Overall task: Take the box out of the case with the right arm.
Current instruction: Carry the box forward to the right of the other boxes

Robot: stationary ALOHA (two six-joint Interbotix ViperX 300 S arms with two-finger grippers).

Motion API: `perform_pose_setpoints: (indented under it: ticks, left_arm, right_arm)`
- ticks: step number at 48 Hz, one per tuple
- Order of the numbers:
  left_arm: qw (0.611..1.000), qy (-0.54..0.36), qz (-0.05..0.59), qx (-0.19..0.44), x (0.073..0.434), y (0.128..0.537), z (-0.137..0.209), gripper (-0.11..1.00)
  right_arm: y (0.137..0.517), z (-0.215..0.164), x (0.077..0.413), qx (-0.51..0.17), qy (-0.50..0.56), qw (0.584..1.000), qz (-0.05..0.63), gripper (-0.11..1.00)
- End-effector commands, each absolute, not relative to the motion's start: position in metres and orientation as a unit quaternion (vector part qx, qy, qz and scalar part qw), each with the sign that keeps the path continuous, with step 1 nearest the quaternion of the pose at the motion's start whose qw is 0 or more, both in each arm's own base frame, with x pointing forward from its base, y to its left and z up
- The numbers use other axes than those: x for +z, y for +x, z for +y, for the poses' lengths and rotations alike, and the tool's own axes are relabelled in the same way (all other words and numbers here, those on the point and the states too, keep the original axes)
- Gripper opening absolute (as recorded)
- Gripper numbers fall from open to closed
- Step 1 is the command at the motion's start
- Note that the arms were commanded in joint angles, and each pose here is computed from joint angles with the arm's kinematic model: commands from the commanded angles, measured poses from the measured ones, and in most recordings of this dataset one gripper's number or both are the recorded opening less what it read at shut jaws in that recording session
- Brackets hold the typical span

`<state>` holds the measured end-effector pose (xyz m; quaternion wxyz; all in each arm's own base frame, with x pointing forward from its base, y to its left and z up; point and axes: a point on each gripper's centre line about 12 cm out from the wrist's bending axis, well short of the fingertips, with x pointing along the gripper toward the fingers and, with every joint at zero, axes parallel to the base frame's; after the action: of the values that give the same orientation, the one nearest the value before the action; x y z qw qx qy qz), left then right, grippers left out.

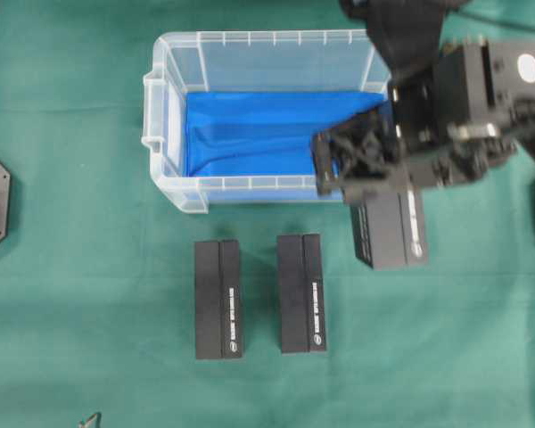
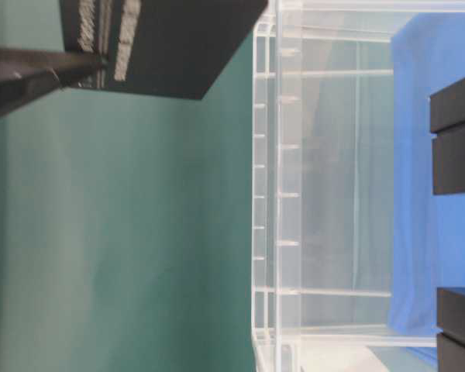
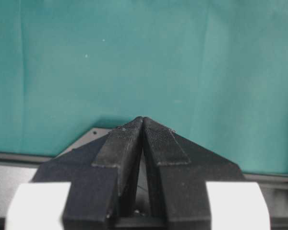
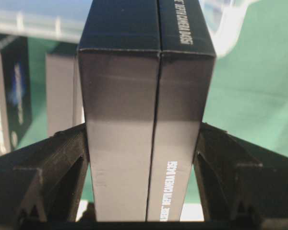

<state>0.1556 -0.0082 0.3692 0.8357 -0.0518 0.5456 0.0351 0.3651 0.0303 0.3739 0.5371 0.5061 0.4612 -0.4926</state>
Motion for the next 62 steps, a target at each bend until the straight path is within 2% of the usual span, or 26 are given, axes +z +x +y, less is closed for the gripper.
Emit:
perform_pose_setpoints:
  ticks: [1,21,41,62]
  left_arm:
    - [0.839,-0.052,0.541,0.037,0.373,0.157,-0.007,0.00]
    - [0.839,-0.052,0.540,0.038,0.373,0.157,-0.007,0.00]
    - [0.841,-0.052,0.538,0.037,0.374,0.157,-0.007,0.00]
    - [0.841,-0.052,0.538,0.037,0.373,0.158,-0.008,0.00]
  right_arm:
    - [0.356,0.045,0.394,-0.474,0.518,0.551,0.451,0.65]
    - [0.345,0.118,0.392,-0.459,0.534,0.537,0.465,0.65]
    - [0.348,0.121,0.383,-0.469,0.526,0.533,0.468,0.65]
    - [0.353,0.123,0.340,-0.488,0.514,0.523,0.474,0.65]
